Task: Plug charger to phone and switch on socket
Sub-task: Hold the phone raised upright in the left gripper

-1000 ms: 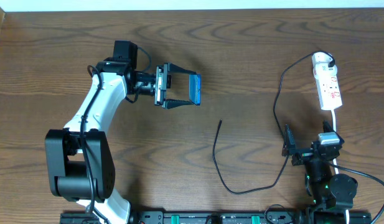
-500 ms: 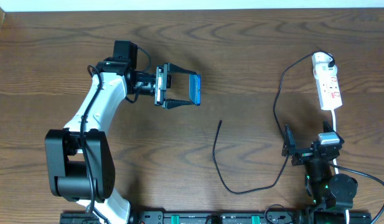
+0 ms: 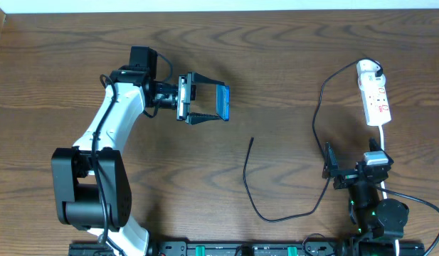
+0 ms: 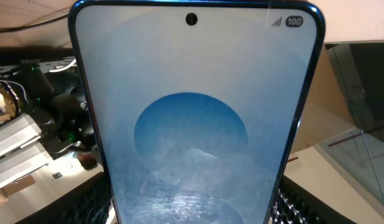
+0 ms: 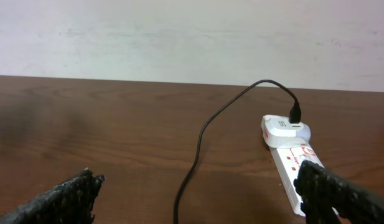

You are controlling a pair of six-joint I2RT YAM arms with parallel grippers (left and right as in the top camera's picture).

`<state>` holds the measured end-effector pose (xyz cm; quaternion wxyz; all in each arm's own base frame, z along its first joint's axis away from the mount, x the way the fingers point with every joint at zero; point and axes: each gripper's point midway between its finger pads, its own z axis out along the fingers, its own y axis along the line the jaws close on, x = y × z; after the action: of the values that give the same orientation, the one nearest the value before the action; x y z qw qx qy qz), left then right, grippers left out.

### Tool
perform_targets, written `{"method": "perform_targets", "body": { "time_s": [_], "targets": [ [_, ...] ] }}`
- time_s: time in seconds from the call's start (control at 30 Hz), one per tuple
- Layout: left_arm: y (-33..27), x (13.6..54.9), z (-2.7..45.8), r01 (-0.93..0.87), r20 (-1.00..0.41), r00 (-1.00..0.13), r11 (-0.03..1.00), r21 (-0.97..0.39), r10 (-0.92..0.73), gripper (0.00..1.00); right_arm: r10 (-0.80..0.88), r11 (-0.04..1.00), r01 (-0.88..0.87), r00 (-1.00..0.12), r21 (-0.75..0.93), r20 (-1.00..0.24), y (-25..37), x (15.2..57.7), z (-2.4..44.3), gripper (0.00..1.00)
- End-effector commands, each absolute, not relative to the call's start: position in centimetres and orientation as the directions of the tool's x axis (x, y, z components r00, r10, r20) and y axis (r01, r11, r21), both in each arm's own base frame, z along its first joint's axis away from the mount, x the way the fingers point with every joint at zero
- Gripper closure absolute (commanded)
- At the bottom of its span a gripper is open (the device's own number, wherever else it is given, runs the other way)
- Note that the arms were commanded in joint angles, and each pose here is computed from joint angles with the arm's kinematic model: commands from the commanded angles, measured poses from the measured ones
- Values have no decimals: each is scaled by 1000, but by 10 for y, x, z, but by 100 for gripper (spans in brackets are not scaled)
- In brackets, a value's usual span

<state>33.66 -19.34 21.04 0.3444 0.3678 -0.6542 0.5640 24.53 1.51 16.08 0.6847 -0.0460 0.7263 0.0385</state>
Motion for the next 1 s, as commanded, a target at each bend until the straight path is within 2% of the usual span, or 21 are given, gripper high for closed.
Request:
{"method": "perform_targets", "body": {
  "time_s": [0.0, 0.97],
  "targets": [
    [-192, 332, 231, -851, 851, -523, 71, -521, -31, 93, -27, 992, -127, -55, -19, -998, 17, 245, 161, 1],
    [-192, 332, 231, -851, 851, -524, 71, -521, -31, 93, -27, 992, -127, -55, -19, -998, 17, 245, 161, 1]
  ]
}}
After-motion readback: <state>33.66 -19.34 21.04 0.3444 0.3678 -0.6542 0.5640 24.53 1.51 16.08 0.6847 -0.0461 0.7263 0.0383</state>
